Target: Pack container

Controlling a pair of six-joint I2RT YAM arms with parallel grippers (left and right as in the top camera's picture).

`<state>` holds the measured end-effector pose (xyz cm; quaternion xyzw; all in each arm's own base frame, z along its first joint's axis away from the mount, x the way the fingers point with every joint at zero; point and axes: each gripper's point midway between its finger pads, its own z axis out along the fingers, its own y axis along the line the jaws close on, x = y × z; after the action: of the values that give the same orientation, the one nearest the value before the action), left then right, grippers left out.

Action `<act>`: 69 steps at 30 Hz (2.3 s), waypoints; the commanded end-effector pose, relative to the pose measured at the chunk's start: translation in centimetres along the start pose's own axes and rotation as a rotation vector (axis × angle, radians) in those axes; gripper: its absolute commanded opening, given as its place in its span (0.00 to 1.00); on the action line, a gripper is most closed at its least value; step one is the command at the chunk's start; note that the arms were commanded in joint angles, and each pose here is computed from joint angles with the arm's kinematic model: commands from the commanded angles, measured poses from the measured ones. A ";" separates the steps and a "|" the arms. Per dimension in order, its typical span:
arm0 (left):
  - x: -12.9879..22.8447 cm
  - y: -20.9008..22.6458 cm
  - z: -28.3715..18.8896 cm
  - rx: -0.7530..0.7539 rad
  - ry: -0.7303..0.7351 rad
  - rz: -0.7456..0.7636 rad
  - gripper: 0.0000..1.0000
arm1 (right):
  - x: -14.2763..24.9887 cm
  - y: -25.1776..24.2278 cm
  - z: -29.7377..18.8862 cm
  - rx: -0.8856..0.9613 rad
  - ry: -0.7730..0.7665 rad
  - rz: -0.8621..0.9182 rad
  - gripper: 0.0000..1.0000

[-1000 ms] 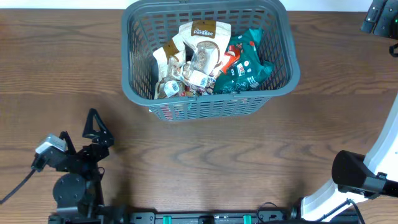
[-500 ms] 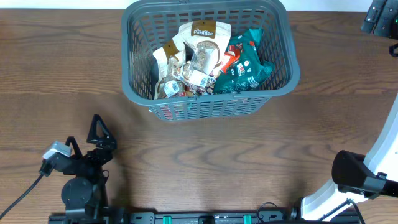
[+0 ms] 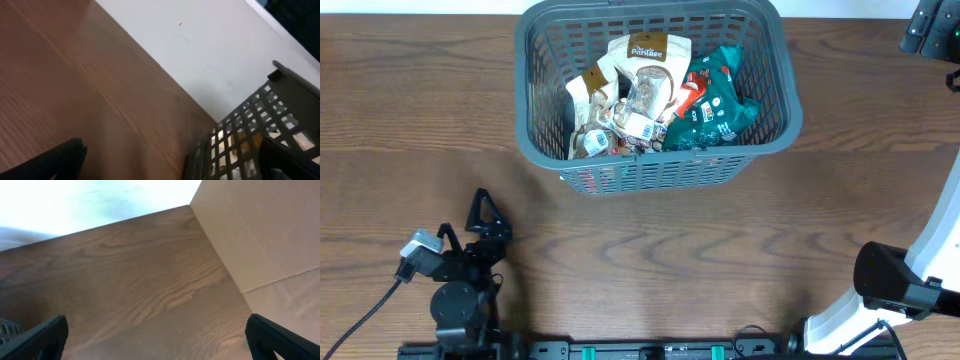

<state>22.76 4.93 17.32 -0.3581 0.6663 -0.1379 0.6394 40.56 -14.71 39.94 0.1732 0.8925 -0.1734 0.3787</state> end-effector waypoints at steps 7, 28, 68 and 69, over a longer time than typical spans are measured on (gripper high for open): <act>1.0 0.5 0.4 0.001 0.011 -0.050 0.99 | -0.4 -0.9 -1.2 0.018 -0.028 0.028 0.99; 3.1 1.9 0.9 -0.020 0.059 -0.045 0.99 | -0.4 -0.9 -1.2 0.018 -0.028 0.028 0.99; 3.1 1.9 0.9 -0.020 0.059 -0.045 0.99 | -0.4 -1.0 -1.2 0.022 -0.029 0.028 0.99; 3.1 1.9 0.9 -0.020 0.059 -0.045 0.99 | -0.4 -1.0 -1.2 0.022 -0.030 0.028 0.99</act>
<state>23.23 4.70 14.97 -0.3764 0.6677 -0.1556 0.6231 40.57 -14.71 39.95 0.1732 0.8924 -0.1734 0.3789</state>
